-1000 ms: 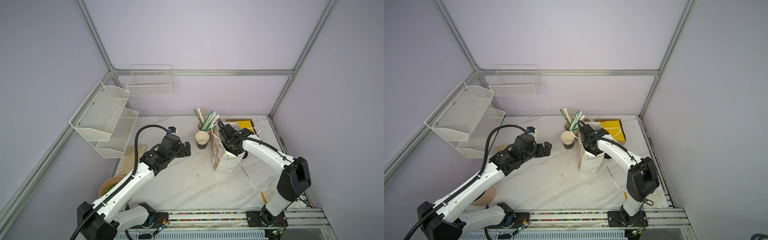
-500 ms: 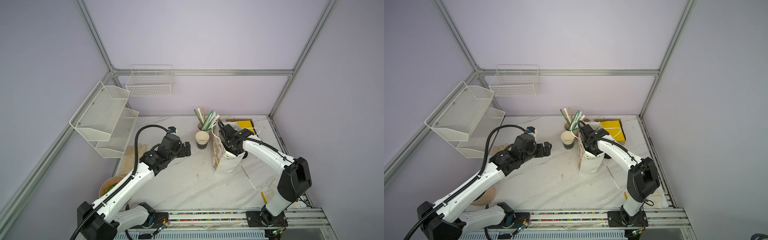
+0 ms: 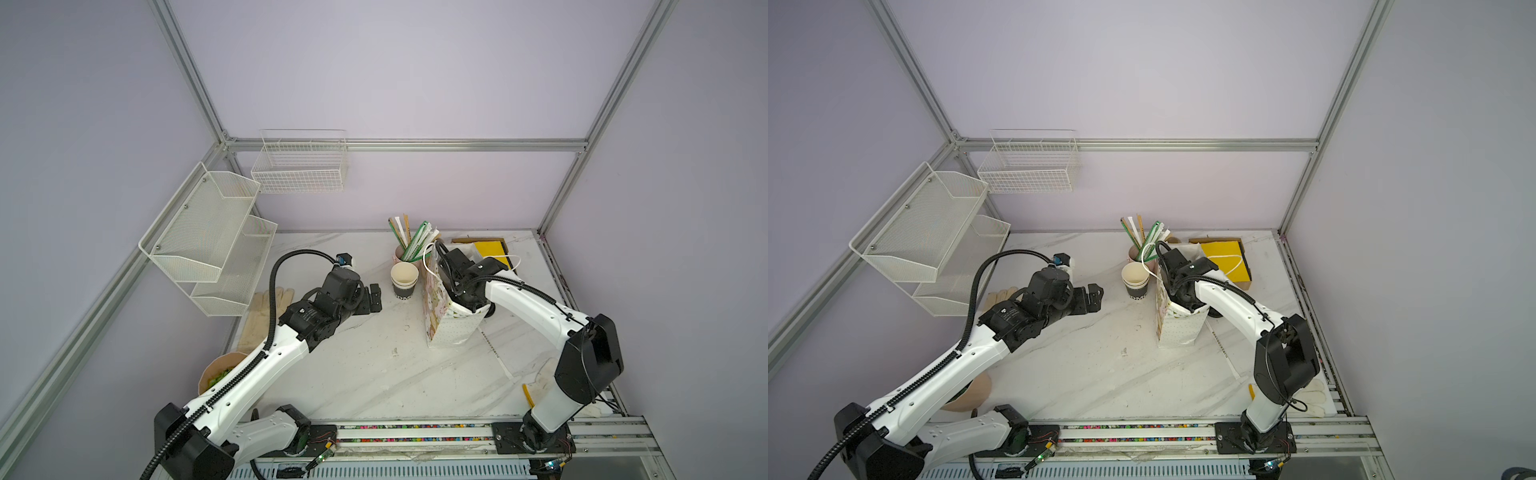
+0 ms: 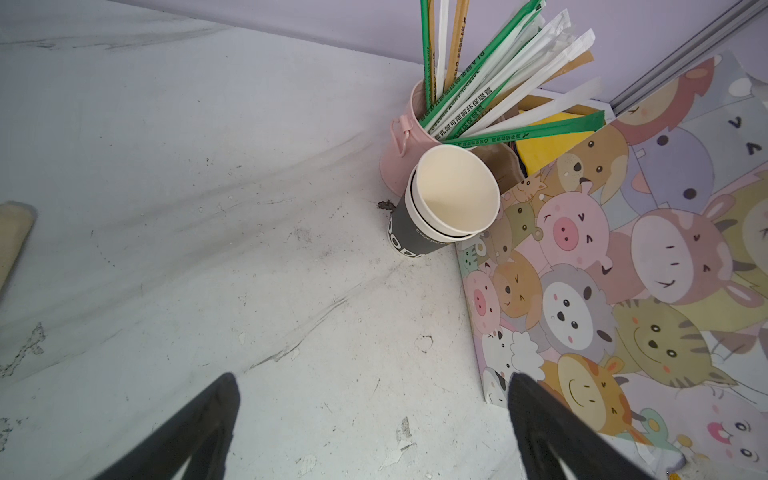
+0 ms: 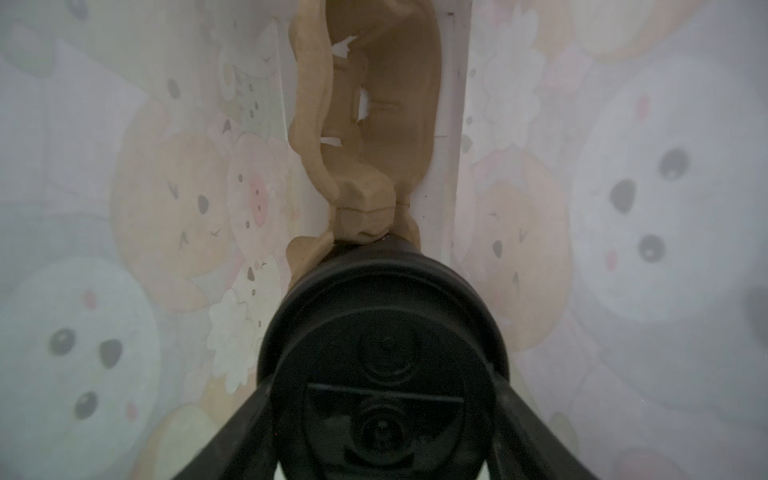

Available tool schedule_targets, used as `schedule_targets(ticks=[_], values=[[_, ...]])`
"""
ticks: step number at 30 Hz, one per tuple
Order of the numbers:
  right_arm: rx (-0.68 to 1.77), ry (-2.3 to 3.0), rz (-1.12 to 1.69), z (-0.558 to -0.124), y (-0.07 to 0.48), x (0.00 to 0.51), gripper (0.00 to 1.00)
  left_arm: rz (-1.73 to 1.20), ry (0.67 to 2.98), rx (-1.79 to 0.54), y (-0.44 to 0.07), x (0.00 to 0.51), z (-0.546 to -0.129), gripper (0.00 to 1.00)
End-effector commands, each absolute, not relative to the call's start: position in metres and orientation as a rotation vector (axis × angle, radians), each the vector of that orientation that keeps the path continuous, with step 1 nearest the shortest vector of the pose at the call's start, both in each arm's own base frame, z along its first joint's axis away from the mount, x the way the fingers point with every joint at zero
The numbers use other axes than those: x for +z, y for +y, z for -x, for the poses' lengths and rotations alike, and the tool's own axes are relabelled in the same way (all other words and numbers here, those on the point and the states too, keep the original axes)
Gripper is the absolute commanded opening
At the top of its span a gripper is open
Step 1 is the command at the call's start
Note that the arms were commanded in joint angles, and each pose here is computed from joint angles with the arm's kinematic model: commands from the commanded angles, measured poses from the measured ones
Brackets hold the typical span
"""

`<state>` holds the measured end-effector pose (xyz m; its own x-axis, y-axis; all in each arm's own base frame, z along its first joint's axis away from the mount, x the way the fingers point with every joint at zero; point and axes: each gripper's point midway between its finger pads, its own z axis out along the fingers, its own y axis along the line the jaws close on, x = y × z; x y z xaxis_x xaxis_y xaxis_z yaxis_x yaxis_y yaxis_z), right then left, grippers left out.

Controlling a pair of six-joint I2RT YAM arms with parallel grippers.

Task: Pack the takeout coffee
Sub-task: 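Open the right gripper and release the cup inside the bag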

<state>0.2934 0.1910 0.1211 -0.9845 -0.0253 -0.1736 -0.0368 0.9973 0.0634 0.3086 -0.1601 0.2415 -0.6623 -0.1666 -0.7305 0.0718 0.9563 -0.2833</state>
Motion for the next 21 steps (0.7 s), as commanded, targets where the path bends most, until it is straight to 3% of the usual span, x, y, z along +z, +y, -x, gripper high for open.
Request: schedule_targets(ticks=[1,21], values=[[-0.131,3.346,0.126,-0.230,0.175,0.034,0.65,0.071,2.164,-0.431,-0.164,0.281,-0.315,1.00],[-0.018,3.141,0.068,-0.280,0.197,0.110,0.81,0.071,2.171,-0.416,-0.163,0.278,-0.316,1.00]])
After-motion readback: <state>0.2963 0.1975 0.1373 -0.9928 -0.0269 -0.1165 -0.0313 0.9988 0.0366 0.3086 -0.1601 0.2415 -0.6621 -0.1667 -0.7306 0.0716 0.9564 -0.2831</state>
